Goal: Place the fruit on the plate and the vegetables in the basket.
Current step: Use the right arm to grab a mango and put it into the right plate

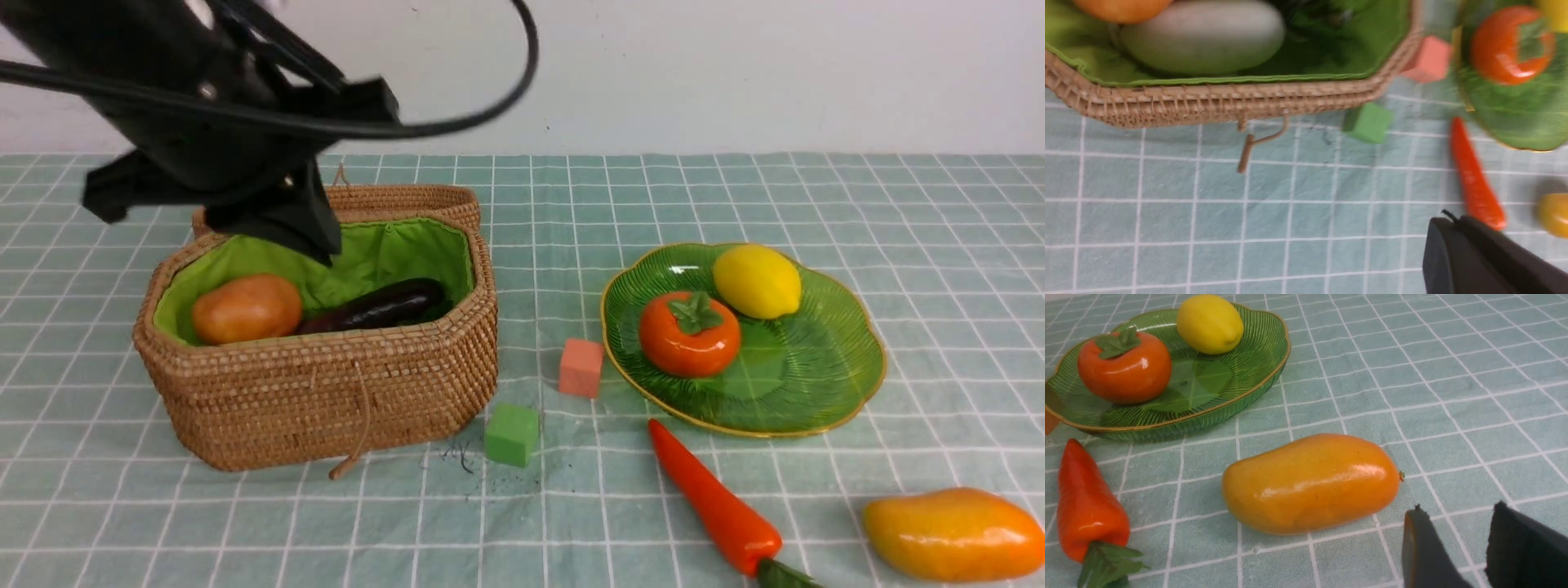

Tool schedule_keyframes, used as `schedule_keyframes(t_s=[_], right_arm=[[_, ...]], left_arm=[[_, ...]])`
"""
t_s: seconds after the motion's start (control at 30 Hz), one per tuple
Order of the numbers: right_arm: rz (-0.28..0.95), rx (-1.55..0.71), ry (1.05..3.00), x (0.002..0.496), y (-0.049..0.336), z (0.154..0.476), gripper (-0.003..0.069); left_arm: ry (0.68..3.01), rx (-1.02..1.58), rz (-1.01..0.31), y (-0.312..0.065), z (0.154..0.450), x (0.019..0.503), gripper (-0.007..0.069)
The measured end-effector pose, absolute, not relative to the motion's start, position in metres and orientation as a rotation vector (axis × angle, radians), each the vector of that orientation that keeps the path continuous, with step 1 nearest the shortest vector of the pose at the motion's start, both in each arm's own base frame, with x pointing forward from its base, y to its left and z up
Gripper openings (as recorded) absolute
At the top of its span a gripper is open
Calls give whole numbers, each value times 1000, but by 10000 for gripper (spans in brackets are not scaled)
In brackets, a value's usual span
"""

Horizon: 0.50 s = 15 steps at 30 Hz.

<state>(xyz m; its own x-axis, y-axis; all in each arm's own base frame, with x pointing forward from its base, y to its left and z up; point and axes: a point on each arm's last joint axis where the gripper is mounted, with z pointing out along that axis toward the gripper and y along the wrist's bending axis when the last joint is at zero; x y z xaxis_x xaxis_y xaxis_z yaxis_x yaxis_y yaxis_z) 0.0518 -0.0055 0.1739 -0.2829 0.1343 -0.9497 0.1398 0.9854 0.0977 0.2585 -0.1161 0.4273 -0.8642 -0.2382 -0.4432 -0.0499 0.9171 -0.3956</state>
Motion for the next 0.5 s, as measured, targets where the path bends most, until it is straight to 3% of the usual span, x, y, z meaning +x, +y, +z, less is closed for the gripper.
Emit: schedule_keyframes(t_s=[0.1,0.27,0.43,0.5], right_arm=[[-5,199,1862,52,-5,174,244],[-5,199,1862,52,-5,174,244],[-5,199,1862,52,-5,174,244],[-5,199,1862,52,-5,174,244]], left_arm=[[2490,-193,-561,-101,451,221,-13],[2419,-182,-593,-79,458,168,-13],[2409,-182,-573,-57,432,116,-13],[2431,-186,-548,-47,409,96,-13]])
